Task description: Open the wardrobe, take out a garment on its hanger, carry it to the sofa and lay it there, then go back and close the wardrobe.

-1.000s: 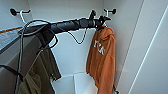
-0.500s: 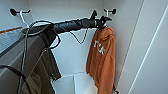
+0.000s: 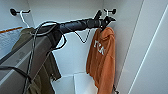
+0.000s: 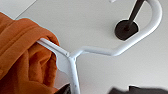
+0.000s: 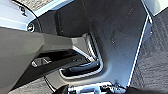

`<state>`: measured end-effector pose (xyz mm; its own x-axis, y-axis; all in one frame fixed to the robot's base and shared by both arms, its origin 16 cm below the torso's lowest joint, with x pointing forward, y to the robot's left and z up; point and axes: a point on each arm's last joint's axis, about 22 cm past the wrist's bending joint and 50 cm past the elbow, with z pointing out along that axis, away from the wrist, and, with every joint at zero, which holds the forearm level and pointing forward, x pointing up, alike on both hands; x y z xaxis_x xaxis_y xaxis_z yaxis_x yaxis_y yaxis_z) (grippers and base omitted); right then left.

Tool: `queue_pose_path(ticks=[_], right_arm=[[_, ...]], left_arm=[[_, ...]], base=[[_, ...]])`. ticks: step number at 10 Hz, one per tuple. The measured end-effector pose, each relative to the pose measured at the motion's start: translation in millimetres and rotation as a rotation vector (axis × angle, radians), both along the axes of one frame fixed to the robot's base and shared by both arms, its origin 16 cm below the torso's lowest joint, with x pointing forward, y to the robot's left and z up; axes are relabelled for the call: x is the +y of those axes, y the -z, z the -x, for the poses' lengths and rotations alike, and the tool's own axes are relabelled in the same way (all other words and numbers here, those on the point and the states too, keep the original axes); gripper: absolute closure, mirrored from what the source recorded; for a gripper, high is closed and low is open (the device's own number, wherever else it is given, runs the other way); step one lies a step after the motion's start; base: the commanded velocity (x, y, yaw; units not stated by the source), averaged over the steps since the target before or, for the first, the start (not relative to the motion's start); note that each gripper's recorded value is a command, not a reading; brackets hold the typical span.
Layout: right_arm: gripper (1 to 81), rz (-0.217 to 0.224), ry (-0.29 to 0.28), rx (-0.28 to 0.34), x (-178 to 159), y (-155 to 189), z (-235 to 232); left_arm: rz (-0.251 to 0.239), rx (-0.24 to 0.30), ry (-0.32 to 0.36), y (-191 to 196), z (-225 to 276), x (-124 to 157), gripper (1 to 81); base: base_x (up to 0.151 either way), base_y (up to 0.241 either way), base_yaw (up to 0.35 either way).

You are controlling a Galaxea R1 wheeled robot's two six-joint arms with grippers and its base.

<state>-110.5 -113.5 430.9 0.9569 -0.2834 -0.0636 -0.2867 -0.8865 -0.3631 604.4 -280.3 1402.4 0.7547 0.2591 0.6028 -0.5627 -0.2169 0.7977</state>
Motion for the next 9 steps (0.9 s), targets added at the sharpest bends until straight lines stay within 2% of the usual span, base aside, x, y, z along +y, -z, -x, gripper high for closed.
queue_pose_path(ticks=[4,8,9], right_arm=[[1.0,-0.002,0.008,0.002,1.0,-0.6,3.9],[1.0,-0.003,0.007,0.004,1.2,-0.8,5.1],[1.0,-0.003,0.007,0.004,1.2,-0.8,5.1]], left_arm=[[-0.006,-0.059,-0.019,2.8,-2.7,-13.6,1.0],[0.001,-0.074,-0.024,13.5,-7.4,-12.2,1.0],[-0.022,-0.037,-0.012,22.8,-3.2,-14.5,81.1]], base=[[0.0,0.0,0.0],[0.0,0.0,0.0],[0.0,0.0,0.0]])
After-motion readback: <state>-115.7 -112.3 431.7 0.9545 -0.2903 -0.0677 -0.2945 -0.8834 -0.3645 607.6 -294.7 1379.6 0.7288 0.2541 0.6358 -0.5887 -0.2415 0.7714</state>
